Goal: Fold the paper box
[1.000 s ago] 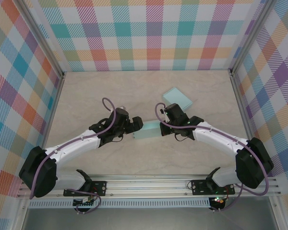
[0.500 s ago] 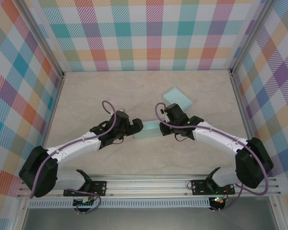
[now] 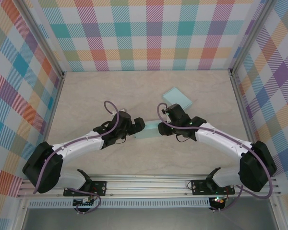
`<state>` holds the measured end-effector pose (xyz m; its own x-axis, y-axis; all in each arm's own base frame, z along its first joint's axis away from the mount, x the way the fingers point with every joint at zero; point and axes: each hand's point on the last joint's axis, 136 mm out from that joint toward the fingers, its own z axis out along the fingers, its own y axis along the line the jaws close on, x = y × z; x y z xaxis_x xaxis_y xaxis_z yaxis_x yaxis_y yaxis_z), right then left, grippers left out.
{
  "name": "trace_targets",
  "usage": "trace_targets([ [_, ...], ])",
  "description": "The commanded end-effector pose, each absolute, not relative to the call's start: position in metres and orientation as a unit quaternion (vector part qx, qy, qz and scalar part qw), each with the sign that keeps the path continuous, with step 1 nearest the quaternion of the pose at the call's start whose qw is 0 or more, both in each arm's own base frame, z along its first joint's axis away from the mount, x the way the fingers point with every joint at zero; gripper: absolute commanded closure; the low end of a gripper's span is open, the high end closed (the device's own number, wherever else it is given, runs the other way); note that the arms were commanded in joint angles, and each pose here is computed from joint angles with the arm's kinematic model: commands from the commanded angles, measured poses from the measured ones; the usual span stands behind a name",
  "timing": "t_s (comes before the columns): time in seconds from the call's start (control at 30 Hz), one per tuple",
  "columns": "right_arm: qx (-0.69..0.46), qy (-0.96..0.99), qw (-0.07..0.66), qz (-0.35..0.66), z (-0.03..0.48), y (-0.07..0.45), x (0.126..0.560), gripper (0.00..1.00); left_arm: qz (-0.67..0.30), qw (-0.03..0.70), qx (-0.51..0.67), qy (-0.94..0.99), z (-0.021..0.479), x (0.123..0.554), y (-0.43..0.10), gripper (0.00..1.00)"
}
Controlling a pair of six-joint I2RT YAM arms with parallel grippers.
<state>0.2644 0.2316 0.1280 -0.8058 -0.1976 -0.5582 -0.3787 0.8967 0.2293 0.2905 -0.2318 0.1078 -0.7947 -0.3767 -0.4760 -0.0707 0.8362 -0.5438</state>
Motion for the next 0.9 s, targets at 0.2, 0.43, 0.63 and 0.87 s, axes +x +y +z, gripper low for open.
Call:
trace_targets([
  [0.2, -0.114, 0.928, 0.303, 0.185, 0.158, 0.223, 0.261, 0.38, -0.18, 0.241, -0.116, 0.947, 0.054, 0.26, -0.211, 0.0],
  [0.43, -0.058, 0.935, 0.302, 0.175, 0.163, 0.219, 0.272, 0.27, -0.169, 0.246, -0.114, 0.948, 0.05, 0.256, -0.208, 0.0],
  [0.63, -0.04, 0.942, 0.284, 0.175, 0.153, 0.228, 0.286, 0.27, -0.164, 0.245, -0.115, 0.949, 0.047, 0.254, -0.207, 0.0],
  [0.87, -0.042, 0.947, 0.258, 0.189, 0.136, 0.239, 0.293, 0.27, -0.161, 0.244, -0.114, 0.95, 0.046, 0.253, -0.206, 0.0],
])
